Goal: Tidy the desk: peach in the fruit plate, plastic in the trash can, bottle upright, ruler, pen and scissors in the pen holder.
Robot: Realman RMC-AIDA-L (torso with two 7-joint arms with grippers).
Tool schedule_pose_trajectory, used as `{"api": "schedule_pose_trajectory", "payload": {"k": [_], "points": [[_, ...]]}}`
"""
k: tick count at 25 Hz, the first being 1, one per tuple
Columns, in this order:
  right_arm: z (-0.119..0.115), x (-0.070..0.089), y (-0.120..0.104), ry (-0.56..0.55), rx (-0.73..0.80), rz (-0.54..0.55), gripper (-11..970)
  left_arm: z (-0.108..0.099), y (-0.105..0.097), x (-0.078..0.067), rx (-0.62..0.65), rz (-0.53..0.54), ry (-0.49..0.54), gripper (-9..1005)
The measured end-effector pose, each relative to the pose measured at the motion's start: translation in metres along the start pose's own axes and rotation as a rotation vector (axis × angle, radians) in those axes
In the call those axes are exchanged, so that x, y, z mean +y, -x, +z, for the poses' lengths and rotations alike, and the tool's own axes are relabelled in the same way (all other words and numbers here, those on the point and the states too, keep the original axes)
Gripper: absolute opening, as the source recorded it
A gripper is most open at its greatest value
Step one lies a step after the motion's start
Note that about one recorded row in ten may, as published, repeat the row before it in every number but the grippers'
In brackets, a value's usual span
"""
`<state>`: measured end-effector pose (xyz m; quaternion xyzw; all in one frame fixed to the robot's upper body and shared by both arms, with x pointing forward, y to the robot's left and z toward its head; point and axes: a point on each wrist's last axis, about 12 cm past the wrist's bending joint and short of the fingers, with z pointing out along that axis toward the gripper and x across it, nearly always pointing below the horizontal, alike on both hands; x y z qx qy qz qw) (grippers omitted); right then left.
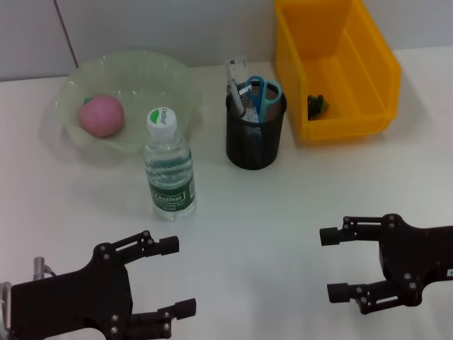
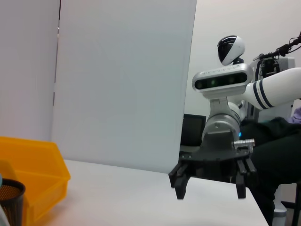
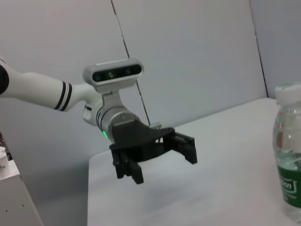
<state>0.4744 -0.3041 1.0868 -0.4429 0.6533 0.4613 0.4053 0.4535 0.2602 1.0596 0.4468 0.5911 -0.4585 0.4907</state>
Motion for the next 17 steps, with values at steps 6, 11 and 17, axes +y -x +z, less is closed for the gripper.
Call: {"api": "schedule_pose_trajectory", "payload": {"k": [6, 11, 17], "points": [[0.0042, 0.0006, -0.0005, 0.006, -0.008, 0.005, 827, 0.0003, -0.0003, -0.0003, -0.001, -0.002, 0.0, 841], [0.0073, 0.0005, -0.0003, 0.008, -0.013, 0.004, 827, 0.0005, -0.0009, -0.001, -0.002, -0.004, 0.001, 841], [0.0098, 0.0002, 0.0006, 0.002, -0.025, -0.004, 827, -0.0008, -0.0023, -0.0025, -0.002, -0.008, 0.006, 841]]}}
